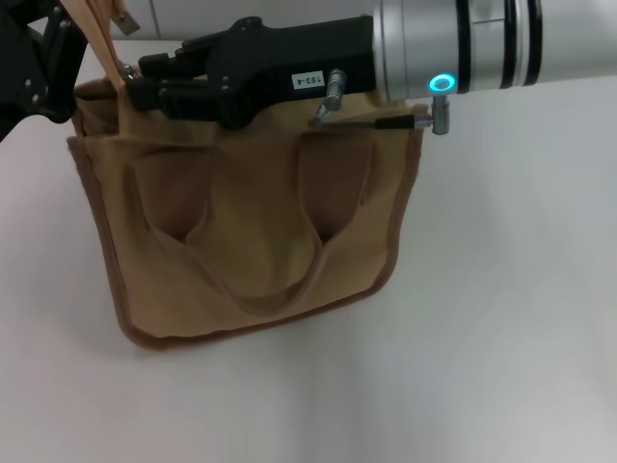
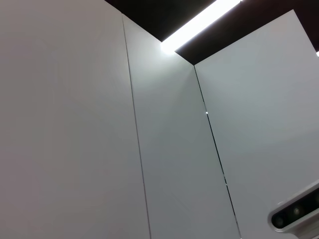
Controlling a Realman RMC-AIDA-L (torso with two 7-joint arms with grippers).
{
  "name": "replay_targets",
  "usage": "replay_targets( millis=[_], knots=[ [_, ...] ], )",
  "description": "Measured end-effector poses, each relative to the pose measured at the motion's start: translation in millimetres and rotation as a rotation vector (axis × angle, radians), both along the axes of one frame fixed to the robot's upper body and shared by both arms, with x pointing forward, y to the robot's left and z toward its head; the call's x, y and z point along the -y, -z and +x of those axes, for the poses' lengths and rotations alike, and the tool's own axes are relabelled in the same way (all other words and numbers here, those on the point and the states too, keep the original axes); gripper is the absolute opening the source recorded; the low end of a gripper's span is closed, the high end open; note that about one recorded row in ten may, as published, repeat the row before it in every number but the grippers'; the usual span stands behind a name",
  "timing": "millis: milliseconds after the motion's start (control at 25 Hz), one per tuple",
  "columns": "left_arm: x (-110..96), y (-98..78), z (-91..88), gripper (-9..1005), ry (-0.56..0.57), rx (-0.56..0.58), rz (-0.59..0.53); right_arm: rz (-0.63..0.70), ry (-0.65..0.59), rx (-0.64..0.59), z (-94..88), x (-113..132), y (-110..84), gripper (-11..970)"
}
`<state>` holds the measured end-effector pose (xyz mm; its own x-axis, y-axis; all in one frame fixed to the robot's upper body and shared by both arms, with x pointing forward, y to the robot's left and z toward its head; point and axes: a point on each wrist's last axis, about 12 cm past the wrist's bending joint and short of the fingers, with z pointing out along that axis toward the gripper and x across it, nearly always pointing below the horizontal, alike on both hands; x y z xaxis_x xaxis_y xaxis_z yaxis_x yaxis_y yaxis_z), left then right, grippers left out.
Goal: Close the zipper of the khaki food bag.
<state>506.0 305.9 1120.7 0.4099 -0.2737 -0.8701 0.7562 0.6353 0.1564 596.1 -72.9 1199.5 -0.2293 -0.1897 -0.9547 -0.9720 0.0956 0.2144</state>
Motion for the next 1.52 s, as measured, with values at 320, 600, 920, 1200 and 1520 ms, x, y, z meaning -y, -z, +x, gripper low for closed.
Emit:
replay_targets(
  millis=[320, 600, 920, 1200, 1520],
  knots=[
    [3, 0.3, 0.2, 25, 0.017, -0.001, 0.004, -0.023, -0.004, 0.005, -1.2, -7, 2.9, 214],
    [2, -0.3, 0.4, 25, 0.014, 0.001, 0.001, -0.021, 0.0, -0.001, -1.2, -3, 2.9, 134],
    [0, 0.8, -0.6, 25, 0.0, -0.004, 0.001, -0.022, 0.011, -0.004, -2.2, 3, 5.6, 110],
    [-5, 2.2, -2.0, 25, -0.028, -0.011, -0.002, -0.041, 0.016, -0.012, -4.5, 9, 9.7, 101],
    [-9, 4.0, -4.7, 25, -0.055, -0.015, -0.006, -0.038, 0.036, -0.024, -5.6, 17, 14.0, 78]
  ],
)
